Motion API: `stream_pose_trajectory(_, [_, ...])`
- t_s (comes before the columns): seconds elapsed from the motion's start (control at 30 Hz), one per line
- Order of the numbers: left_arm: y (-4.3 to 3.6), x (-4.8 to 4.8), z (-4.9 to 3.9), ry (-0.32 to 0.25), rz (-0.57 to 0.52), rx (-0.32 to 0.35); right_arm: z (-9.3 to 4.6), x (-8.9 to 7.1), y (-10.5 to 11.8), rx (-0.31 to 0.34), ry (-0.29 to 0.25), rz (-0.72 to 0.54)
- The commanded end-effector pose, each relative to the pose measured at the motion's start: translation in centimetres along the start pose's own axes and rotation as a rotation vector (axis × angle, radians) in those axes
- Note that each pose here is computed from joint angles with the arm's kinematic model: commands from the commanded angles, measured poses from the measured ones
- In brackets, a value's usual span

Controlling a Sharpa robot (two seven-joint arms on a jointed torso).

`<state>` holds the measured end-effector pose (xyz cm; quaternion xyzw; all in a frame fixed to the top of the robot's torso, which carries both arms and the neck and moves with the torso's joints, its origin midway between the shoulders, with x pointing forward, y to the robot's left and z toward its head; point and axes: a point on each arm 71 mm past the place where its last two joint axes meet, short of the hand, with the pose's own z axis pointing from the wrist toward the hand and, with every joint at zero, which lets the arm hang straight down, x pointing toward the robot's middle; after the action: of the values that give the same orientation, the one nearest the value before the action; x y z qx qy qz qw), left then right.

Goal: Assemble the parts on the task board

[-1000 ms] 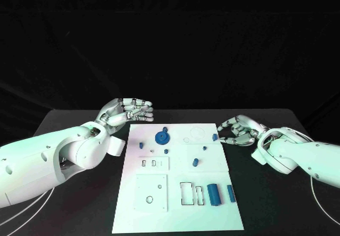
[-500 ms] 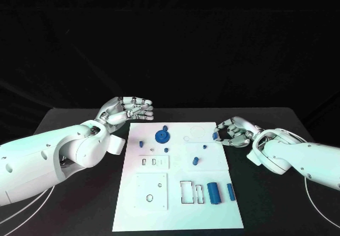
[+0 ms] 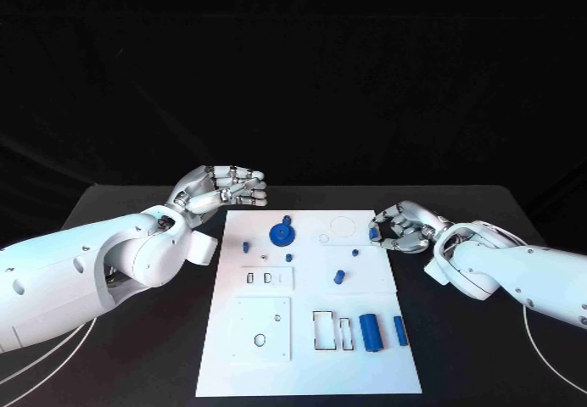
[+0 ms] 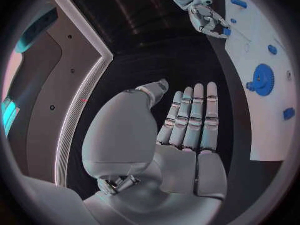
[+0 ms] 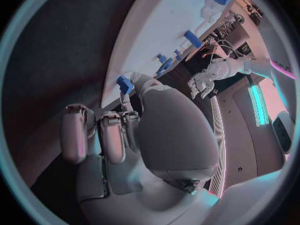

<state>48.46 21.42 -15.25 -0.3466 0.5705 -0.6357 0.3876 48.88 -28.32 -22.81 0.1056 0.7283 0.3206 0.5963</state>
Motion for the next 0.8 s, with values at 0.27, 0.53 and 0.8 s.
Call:
stream_pose_trajectory(0.27, [-0.11,0.22,0.0,0.02,-0.011,0.008,0.17,0.14,0.01,-0.001,0.005,-0.012])
stream_pose_trajectory(0.53, [-0.1,0.19,-0.02,0.021,-0.011,0.006,0.23,0.05,-0.02,-0.002,-0.005,-0.014])
stream_pose_trajectory(0.8, [-0.09,0.22,-0.02,0.022,-0.012,0.005,0.31,-0.06,0.18,-0.01,-0.035,-0.016])
